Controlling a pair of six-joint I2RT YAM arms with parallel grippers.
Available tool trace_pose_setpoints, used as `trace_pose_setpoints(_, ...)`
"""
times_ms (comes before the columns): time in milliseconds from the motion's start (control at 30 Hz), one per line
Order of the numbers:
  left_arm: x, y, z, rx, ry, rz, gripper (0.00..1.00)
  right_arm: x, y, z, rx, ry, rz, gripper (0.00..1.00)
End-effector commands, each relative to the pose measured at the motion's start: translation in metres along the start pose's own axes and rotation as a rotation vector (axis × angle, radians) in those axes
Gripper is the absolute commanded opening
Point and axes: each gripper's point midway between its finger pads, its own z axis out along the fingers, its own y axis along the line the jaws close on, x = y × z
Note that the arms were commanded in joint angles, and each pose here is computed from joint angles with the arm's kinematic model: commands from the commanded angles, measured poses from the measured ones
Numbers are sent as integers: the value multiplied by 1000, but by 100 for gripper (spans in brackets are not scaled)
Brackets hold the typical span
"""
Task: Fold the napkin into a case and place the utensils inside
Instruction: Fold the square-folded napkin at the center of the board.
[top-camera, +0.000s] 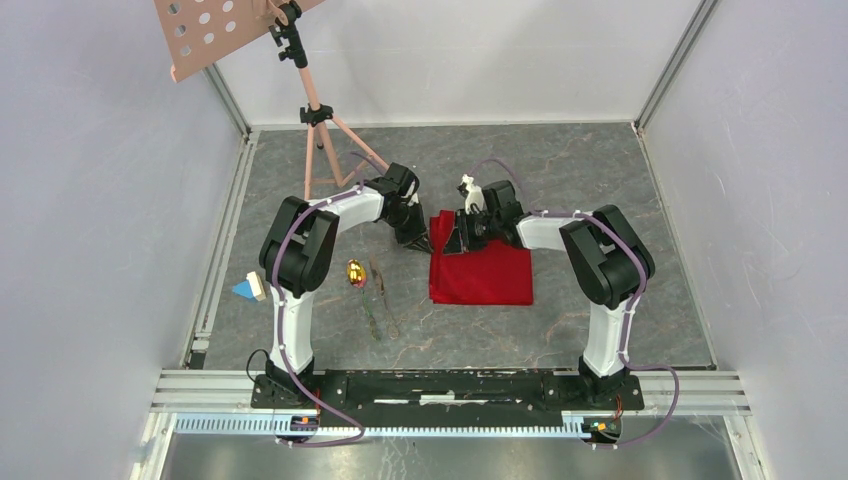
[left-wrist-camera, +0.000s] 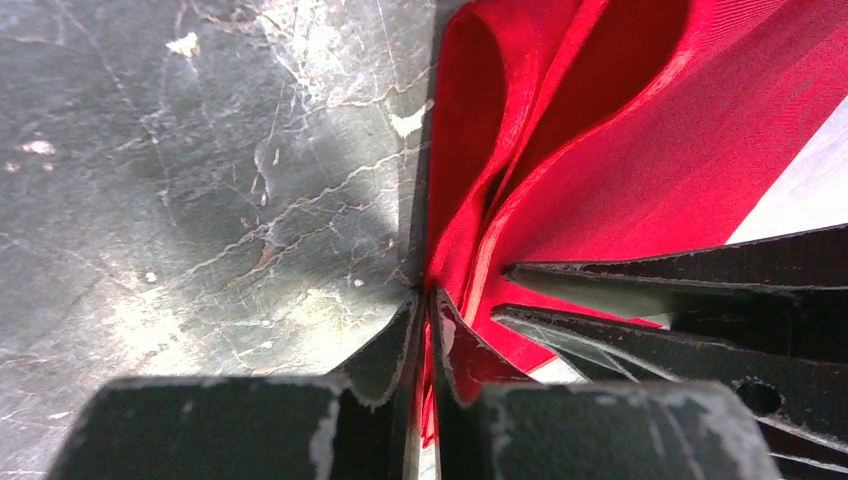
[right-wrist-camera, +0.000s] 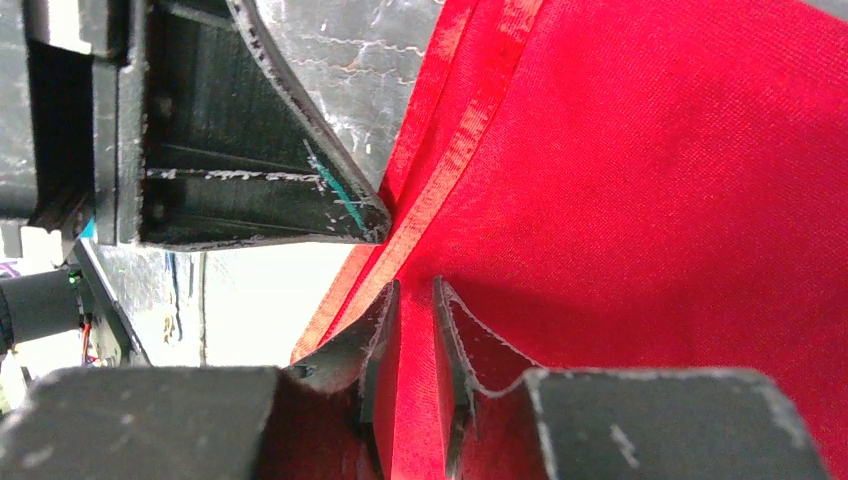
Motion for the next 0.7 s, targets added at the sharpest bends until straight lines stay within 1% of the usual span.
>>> trace_pose_setpoints(0, 4, 14, 15, -32, 2, -51, 11, 35, -4, 5, -17, 72, -15, 24)
trace_pose_setpoints(267, 9, 19, 15, -40, 6, -53, 8, 40, 6, -1, -51, 70, -33, 23)
trace_pose_setpoints(367, 13, 19, 7, -38, -1, -45, 9, 32, 8, -4, -38, 52, -41, 23)
trace_pose_setpoints(500, 18, 12, -9, -14, -10, -25, 14, 3, 5, -12, 61, -15, -38, 31)
trace_pose_setpoints(567, 21, 6, -14, 12, -5, -21, 22, -17, 5, -18, 116, -70, -40, 37)
trace_pose_setpoints(600, 24, 5, -13, 24, 8, -27, 24, -25, 4, -20, 134, -95, -35, 39)
trace_pose_setpoints(667, 29, 5, -7, 45, 39, -47, 24, -36, 0, -21, 170, -128, -29, 42)
